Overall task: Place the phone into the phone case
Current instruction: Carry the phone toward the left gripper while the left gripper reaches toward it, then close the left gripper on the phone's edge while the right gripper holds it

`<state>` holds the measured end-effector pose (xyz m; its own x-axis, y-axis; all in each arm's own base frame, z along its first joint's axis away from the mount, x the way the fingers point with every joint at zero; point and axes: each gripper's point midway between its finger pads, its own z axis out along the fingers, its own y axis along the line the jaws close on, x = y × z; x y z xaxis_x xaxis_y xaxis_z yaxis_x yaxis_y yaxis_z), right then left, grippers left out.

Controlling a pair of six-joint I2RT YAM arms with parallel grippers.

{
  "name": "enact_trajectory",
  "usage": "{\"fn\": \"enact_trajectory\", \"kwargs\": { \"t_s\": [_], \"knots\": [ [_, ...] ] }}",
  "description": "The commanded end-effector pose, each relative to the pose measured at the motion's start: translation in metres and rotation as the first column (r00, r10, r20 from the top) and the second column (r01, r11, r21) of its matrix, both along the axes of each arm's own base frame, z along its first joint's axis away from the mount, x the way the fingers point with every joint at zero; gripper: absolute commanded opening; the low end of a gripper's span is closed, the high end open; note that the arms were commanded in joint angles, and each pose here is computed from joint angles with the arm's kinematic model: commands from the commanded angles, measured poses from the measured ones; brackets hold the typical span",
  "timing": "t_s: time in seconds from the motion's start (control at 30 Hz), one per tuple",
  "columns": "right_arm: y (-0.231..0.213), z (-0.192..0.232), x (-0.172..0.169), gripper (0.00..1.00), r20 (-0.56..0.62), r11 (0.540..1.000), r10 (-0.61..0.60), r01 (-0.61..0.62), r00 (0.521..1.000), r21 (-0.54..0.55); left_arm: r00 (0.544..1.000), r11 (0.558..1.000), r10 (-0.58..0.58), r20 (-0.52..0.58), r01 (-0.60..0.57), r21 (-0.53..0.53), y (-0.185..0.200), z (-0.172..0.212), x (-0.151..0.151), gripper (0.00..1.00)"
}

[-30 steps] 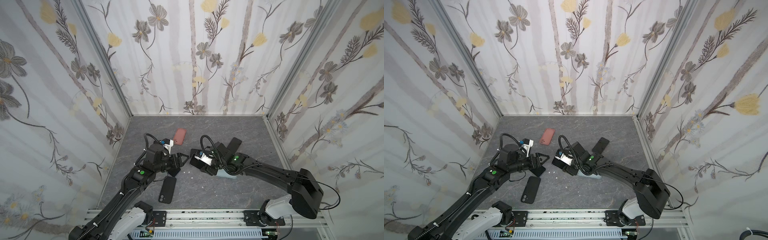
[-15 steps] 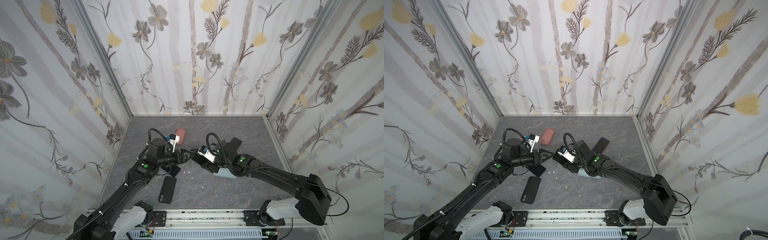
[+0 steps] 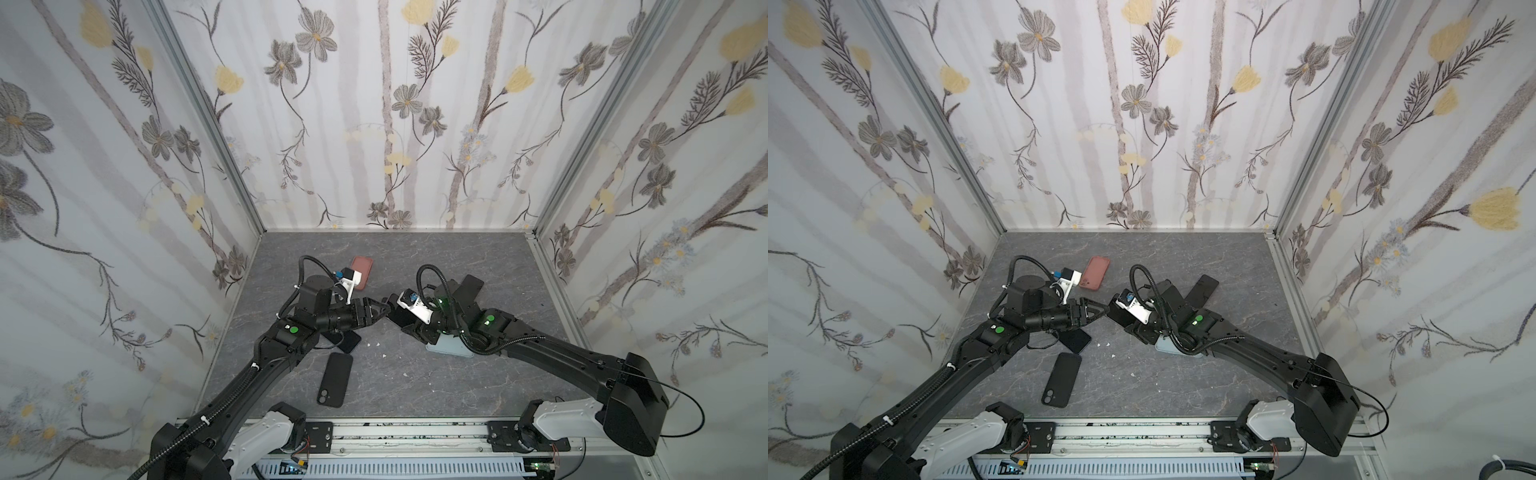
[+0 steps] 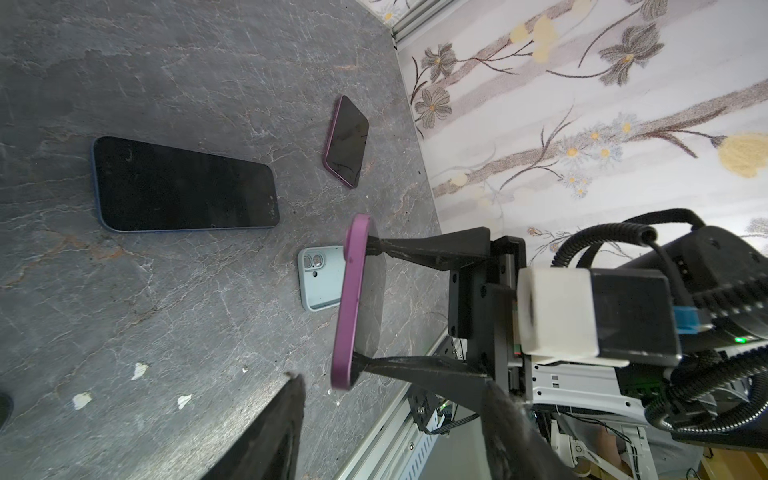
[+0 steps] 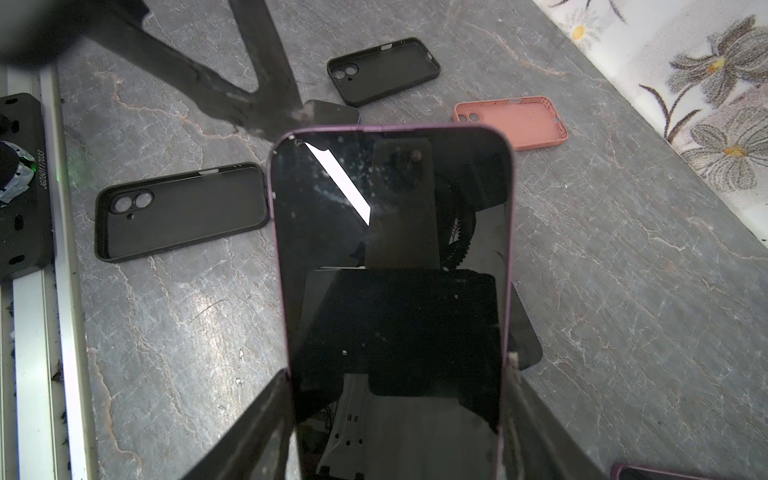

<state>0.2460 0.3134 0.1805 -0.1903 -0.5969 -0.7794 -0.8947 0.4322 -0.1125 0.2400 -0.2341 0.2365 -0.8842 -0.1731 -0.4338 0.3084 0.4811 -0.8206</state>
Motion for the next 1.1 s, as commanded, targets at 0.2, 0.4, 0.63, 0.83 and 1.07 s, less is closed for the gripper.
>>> {"fn": "enact_trajectory", "kwargs": {
  "t_s": [0.2, 0.4, 0.63, 0.83, 1.07],
  "knots": [
    [0.008, 0.024, 0.000, 0.44, 0.045, 0.996, 0.014, -0.018, 0.999, 0.084, 1.000, 1.000, -0.019, 0.023, 0.019, -0.003, -0.003, 0.001, 0.003, 0.66],
    [0.013, 0.032, -0.004, 0.44, 0.048, 0.993, 0.040, -0.045, 0.998, 0.111, 0.999, 0.999, -0.044, 0.028, 0.045, -0.018, -0.007, 0.002, 0.002, 0.51],
    [0.015, 0.033, -0.006, 0.45, 0.043, 0.993, 0.052, -0.056, 0.998, 0.107, 0.998, 0.998, -0.058, 0.014, 0.058, -0.012, -0.009, -0.004, 0.003, 0.35],
    [0.016, 0.034, -0.007, 0.45, 0.040, 0.991, 0.068, -0.072, 0.997, 0.111, 0.997, 0.997, -0.074, 0.009, 0.074, -0.008, -0.013, -0.008, 0.007, 0.22],
    [0.023, 0.032, -0.009, 0.45, 0.023, 0.988, 0.096, -0.098, 0.995, 0.120, 0.996, 0.996, -0.087, 0.026, 0.087, 0.002, -0.014, -0.008, 0.009, 0.00]
  ]
}}
